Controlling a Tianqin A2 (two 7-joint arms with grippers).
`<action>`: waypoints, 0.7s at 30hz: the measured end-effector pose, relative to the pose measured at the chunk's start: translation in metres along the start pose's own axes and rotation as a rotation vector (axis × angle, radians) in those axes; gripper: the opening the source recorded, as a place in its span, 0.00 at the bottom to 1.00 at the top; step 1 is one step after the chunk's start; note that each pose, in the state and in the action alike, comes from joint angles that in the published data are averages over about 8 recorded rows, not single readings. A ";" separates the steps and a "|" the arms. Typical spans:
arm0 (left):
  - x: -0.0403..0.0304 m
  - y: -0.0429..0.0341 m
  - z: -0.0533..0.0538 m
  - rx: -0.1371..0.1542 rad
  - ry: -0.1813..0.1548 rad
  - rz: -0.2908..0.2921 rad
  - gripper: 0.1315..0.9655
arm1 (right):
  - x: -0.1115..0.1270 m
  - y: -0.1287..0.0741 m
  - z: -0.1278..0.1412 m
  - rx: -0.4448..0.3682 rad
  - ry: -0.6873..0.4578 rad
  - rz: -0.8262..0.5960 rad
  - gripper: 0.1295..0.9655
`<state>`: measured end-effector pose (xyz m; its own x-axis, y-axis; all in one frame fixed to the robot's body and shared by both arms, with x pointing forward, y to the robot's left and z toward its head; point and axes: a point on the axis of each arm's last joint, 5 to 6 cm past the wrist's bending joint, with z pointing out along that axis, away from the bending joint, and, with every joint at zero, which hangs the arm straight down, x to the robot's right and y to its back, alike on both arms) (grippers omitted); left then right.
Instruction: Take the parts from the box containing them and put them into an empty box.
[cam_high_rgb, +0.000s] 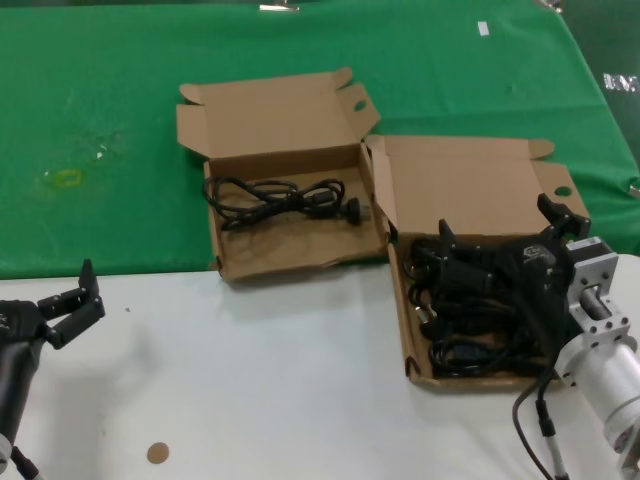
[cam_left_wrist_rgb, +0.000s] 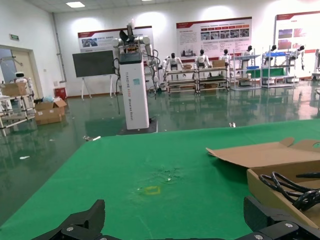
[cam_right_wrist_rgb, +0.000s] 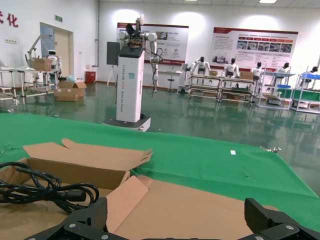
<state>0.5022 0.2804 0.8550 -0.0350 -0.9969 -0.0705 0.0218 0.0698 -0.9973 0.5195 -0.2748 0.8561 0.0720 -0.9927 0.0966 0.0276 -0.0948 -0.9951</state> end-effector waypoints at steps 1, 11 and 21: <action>0.0000 0.0000 0.000 0.000 0.000 0.000 1.00 | 0.000 0.000 0.000 0.000 0.000 0.000 1.00; 0.0000 0.0000 0.000 0.000 0.000 0.000 1.00 | 0.000 0.000 0.000 0.000 0.000 0.000 1.00; 0.0000 0.0000 0.000 0.000 0.000 0.000 1.00 | 0.000 0.000 0.000 0.000 0.000 0.000 1.00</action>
<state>0.5022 0.2804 0.8550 -0.0351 -0.9969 -0.0706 0.0218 0.0698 -0.9973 0.5195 -0.2748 0.8561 0.0719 -0.9927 0.0965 0.0276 -0.0948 -0.9951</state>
